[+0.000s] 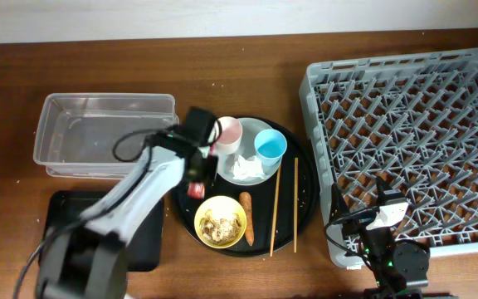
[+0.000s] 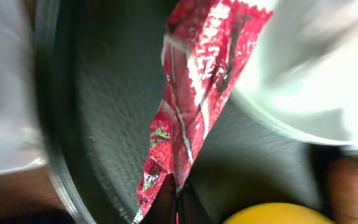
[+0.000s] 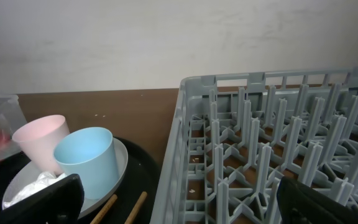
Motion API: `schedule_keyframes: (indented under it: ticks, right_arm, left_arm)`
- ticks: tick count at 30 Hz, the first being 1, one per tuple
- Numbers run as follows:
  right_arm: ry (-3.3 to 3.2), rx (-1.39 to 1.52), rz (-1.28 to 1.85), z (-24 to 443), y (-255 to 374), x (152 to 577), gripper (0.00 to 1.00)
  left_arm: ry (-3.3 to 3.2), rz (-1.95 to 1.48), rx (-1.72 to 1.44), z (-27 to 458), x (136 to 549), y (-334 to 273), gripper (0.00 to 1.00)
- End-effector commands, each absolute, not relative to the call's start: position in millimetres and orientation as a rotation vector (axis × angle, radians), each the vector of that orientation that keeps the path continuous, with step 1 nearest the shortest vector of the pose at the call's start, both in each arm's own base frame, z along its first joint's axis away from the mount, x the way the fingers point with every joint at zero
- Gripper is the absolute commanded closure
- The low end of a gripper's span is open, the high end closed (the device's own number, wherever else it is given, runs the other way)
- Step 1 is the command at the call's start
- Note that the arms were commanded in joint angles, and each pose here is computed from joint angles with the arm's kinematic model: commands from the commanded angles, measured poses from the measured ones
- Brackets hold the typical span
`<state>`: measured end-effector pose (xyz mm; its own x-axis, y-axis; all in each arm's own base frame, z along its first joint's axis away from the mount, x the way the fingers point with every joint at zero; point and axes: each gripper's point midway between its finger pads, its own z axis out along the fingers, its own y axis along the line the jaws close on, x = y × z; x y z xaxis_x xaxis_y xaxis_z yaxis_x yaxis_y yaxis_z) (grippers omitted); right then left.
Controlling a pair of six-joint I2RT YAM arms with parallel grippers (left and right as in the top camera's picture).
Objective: Sort waste into correct bins and load items into the dishwasher rack
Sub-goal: 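Grasp the red snack wrapper with the left gripper and lift it, then drop the red wrapper into the clear plastic bin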
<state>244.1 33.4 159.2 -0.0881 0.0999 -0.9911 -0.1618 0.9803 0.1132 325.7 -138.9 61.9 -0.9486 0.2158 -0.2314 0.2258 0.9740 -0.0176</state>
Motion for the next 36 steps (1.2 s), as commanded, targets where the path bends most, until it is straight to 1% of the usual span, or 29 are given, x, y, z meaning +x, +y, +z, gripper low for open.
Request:
schedule_keyframes:
  ticks: [1, 4, 6, 9, 12, 16, 17, 18, 19, 20, 21, 22, 24, 26, 27, 28, 30, 32, 33, 36]
  right_arm:
    - [1.651, -0.050, 0.228, 156.4, 35.2, 243.8, 0.02]
    - [1.651, -0.050, 0.228, 156.4, 35.2, 243.8, 0.02]
    - [1.651, -0.050, 0.228, 156.4, 35.2, 243.8, 0.02]
    - [1.651, -0.050, 0.228, 156.4, 35.2, 243.8, 0.02]
    - [1.651, -0.050, 0.228, 156.4, 35.2, 243.8, 0.02]
    - [1.651, -0.050, 0.228, 156.4, 35.2, 243.8, 0.01]
    - [1.651, -0.050, 0.228, 156.4, 35.2, 243.8, 0.02]
    - [1.651, -0.050, 0.228, 156.4, 35.2, 243.8, 0.02]
    - [1.651, -0.050, 0.228, 156.4, 35.2, 243.8, 0.02]
    - [1.651, -0.050, 0.228, 156.4, 35.2, 243.8, 0.02]
    - [1.651, -0.050, 0.228, 156.4, 35.2, 243.8, 0.02]
    - [1.651, -0.050, 0.228, 156.4, 35.2, 243.8, 0.02]
    - [1.651, -0.050, 0.228, 156.4, 35.2, 243.8, 0.02]
    - [1.651, -0.050, 0.228, 156.4, 35.2, 243.8, 0.02]
    - [1.651, -0.050, 0.228, 156.4, 35.2, 243.8, 0.02]
    - [1.651, -0.050, 0.228, 156.4, 35.2, 243.8, 0.02]
    - [1.651, -0.050, 0.228, 156.3, 35.2, 243.8, 0.02]
    - [1.651, -0.050, 0.228, 156.4, 35.2, 243.8, 0.02]
    - [1.651, -0.050, 0.228, 156.4, 35.2, 243.8, 0.02]
    - [1.651, -0.050, 0.228, 156.4, 35.2, 243.8, 0.02]
  left_arm:
    - [2.609, -0.072, 0.266, 157.7, 353.6, -136.6, 1.00]
    - [2.431, 0.233, 0.125, 200.9, 367.4, -90.1, 1.00]
    - [2.361, 0.391, 0.055, 210.8, 376.1, -69.4, 1.00]
    - [2.361, 0.431, 0.005, 197.9, 392.8, -58.1, 1.00]
    - [2.410, 0.470, -0.052, 167.7, 410.6, -39.1, 1.00]
    - [2.506, 0.544, -0.091, 122.7, 418.8, -16.0, 1.00]
    - [2.519, 0.544, -0.097, 118.0, 419.1, -13.0, 1.00]
    - [2.520, 0.547, -0.105, 118.0, 419.1, -10.6, 0.97]
    - [2.519, 0.547, -0.107, 118.4, 419.4, -10.0, 0.73]
    - [2.510, 0.541, -0.110, 119.8, 421.2, -10.6, 0.34]
    - [2.506, 0.534, -0.108, 121.1, 421.8, -12.2, 0.27]
    - [2.503, 0.502, -0.102, 125.3, 422.9, -16.6, 0.23]
    - [2.492, 0.445, -0.097, 140.6, 422.9, -22.7, 0.23]
    - [2.452, 0.289, -0.081, 180.6, 419.8, -38.1, 0.23]
    - [2.450, 0.186, -0.055, 192.8, 415.5, -50.1, 0.26]
    - [2.446, 0.014, -0.004, 208.1, 405.9, -70.7, 0.31]
    - [2.450, -0.221, 0.083, 223.3, 387.3, -100.9, 0.39]
    - [2.481, -0.361, 0.155, 225.6, 368.6, -123.3, 0.51]
    - [2.528, -0.420, 0.203, 219.8, 354.3, -137.1, 0.52]
    - [2.643, -0.442, 0.308, 190.5, 322.4, -163.3, 0.56]
